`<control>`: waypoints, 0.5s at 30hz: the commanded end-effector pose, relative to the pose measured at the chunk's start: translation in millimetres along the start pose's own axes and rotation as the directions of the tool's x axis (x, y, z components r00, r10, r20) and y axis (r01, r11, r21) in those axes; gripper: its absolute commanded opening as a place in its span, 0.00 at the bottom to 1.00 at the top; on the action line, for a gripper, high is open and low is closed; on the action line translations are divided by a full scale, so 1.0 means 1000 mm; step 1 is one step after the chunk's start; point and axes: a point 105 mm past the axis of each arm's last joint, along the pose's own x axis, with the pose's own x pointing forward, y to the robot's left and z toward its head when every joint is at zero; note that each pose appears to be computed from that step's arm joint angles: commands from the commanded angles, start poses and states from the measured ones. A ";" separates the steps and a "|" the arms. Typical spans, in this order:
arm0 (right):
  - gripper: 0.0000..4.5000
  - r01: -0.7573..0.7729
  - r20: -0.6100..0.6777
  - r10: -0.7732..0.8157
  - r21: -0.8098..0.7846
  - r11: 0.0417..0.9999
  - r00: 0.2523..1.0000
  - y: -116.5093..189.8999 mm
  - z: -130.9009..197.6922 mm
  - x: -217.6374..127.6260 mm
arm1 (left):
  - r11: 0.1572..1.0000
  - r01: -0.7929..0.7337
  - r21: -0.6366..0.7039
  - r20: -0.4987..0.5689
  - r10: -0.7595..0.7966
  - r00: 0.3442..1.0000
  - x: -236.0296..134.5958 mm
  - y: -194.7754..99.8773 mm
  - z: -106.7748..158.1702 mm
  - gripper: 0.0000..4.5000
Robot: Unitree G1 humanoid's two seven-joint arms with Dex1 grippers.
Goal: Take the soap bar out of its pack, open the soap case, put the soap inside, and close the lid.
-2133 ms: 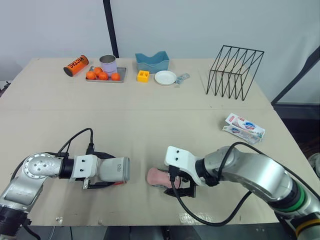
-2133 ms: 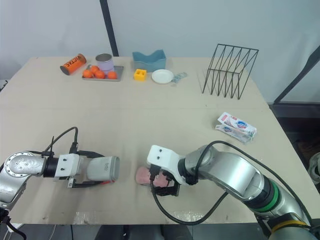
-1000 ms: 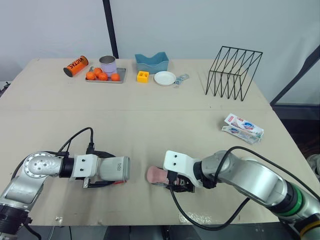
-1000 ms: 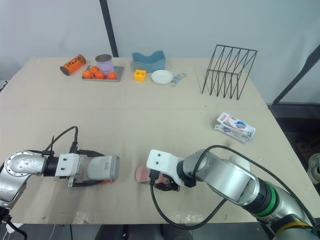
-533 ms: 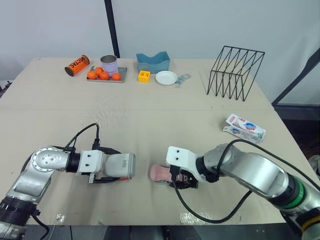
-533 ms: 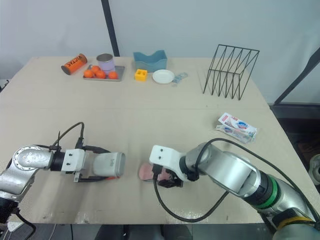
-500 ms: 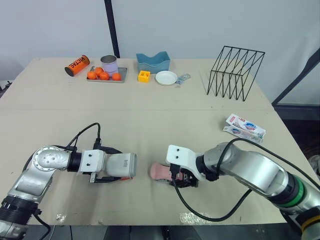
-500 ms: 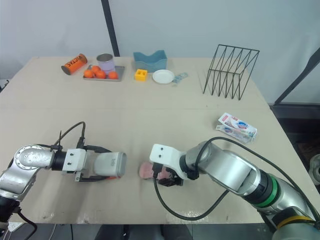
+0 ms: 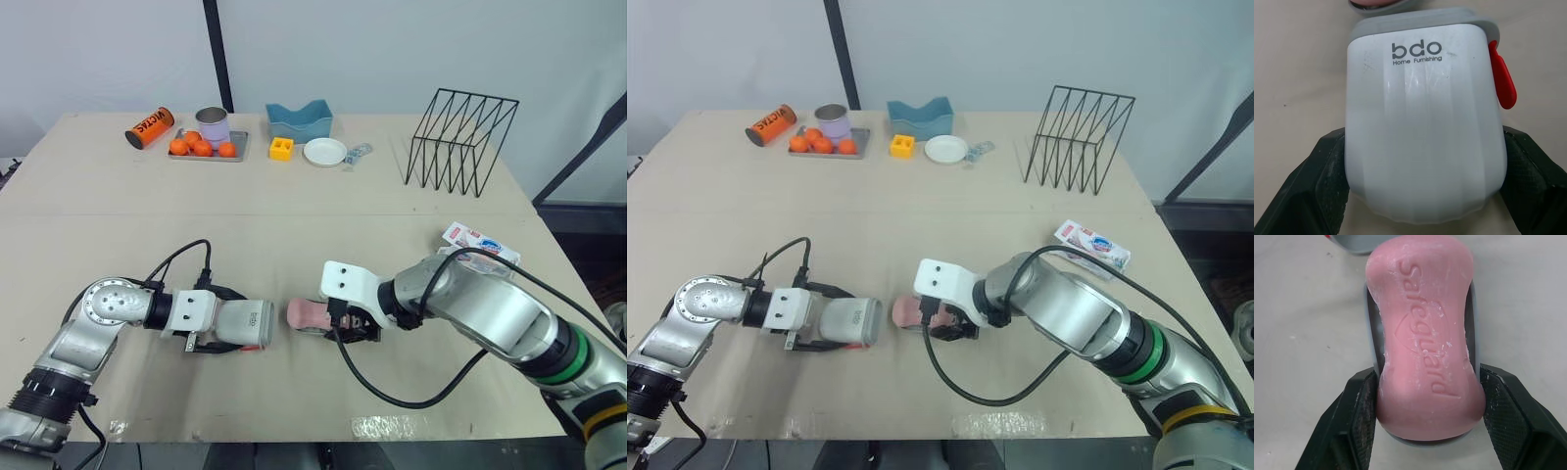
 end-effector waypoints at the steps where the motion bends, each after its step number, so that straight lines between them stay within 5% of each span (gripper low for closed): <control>1: 0.61 0.009 0.018 -0.008 -0.048 0.999 1.000 -0.002 0.008 -0.001 | 0.999 -0.019 0.039 0.010 0.018 1.000 0.003 0.008 0.004 0.79; 15: 0.61 0.004 0.016 -0.003 -0.072 0.997 1.000 -0.007 0.012 0.006 | 0.998 -0.010 0.067 0.033 0.008 0.999 0.015 0.008 0.009 0.79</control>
